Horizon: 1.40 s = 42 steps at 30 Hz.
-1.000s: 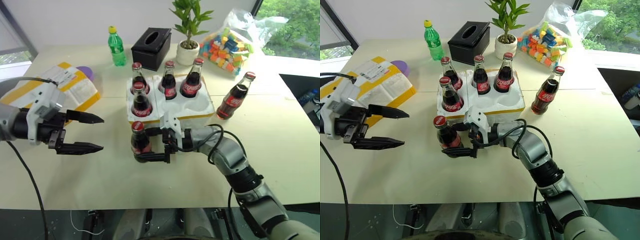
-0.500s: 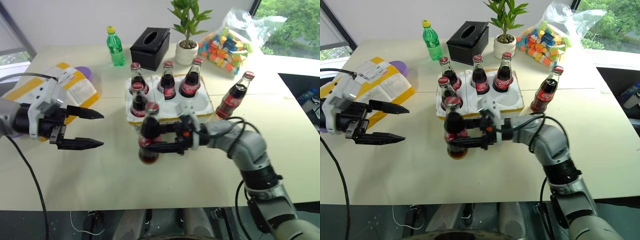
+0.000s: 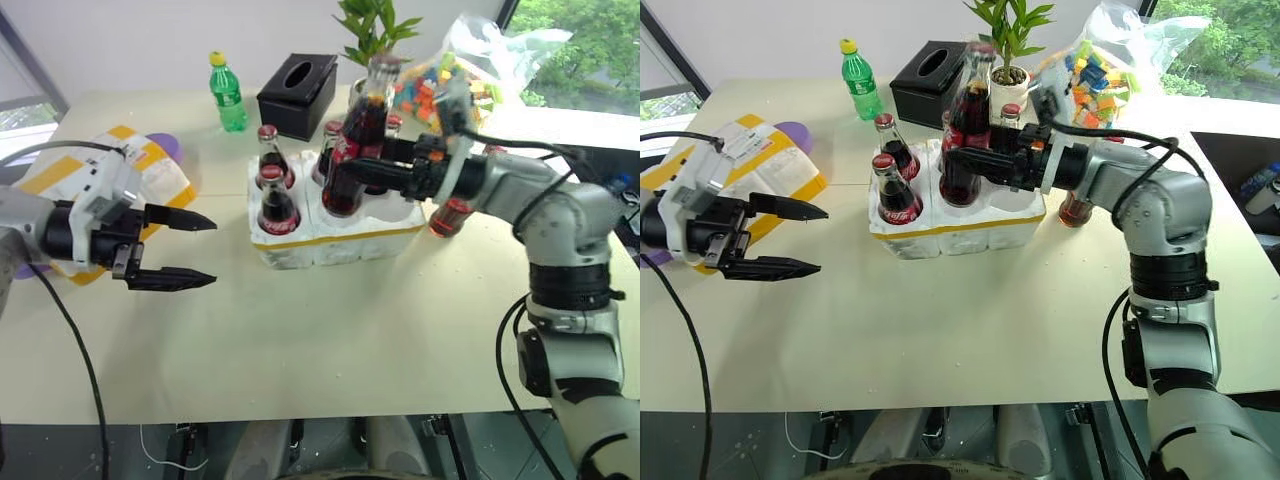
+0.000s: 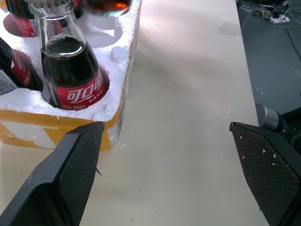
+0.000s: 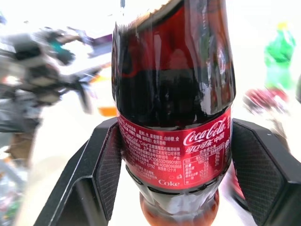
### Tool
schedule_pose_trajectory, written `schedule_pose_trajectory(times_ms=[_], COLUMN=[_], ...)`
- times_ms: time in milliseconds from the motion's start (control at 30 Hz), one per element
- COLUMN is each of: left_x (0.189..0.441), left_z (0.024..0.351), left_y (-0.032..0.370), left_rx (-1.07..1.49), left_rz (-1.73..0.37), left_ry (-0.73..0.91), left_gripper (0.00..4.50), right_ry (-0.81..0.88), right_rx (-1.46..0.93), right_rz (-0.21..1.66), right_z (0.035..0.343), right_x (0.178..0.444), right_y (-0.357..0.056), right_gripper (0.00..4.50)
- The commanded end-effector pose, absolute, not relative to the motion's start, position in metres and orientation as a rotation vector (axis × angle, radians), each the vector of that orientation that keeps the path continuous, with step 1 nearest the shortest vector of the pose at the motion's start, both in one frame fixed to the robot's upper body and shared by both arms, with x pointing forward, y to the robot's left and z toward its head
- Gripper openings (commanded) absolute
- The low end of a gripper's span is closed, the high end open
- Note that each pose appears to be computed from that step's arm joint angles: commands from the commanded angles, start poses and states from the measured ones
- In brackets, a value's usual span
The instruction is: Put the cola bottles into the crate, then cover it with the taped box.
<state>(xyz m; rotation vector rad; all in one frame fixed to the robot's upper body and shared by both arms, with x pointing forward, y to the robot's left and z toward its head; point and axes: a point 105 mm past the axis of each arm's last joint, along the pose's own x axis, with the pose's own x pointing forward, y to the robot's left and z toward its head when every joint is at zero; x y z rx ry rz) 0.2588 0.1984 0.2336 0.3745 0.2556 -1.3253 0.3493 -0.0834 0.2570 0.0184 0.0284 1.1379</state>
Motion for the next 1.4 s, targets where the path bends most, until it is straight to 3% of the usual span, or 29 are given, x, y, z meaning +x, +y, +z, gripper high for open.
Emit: schedule_pose_trajectory(times_ms=[33, 233, 300, 367, 533, 700, 800, 900, 1100, 1400], left_x=[0.259, 0.257, 0.258, 0.258, 0.257, 0.256, 0.255, 0.257, 0.267, 0.266], left_z=[0.242, 0.245, 0.246, 0.246, 0.251, 0.256, 0.261, 0.264, 0.273, 0.276], left_y=[0.194, 0.192, 0.191, 0.191, 0.185, 0.181, 0.174, 0.170, 0.160, 0.157], left_rx=[0.411, 0.418, 0.419, 0.416, 0.373, 0.350, 0.343, 0.344, 0.333, 0.323], left_rz=[-1.326, -1.326, -1.323, -1.322, -1.339, -1.350, -1.361, -1.345, -1.274, -1.259], left_ry=[0.210, 0.199, 0.194, 0.188, 0.164, 0.144, 0.120, 0.094, 0.018, 0.000], left_gripper=[4.50, 4.50, 4.50, 4.50, 4.50, 4.50, 4.50, 4.50, 4.50, 4.50], right_ry=[-0.062, 0.033, 0.057, 0.046, -0.023, -0.056, -0.010, 0.039, 0.063, 0.050], right_rx=[-0.095, -0.170, -0.178, -0.191, -0.158, -0.094, -0.103, -0.096, -0.044, 0.034], right_rz=[1.129, 1.124, 1.116, 1.093, 1.033, 0.997, 0.880, 0.736, 0.327, 0.245], right_z=[0.262, 0.216, 0.208, 0.208, 0.239, 0.277, 0.277, 0.266, 0.231, 0.208], right_x=[0.353, 0.358, 0.359, 0.360, 0.352, 0.308, 0.283, 0.275, 0.291, 0.320], right_y=[-0.072, -0.066, -0.067, -0.069, -0.094, -0.148, -0.185, -0.207, -0.254, -0.255], right_gripper=[2.80, 2.80, 3.79, 4.48, 4.48, 4.48, 4.48, 4.48, 4.48, 4.48])
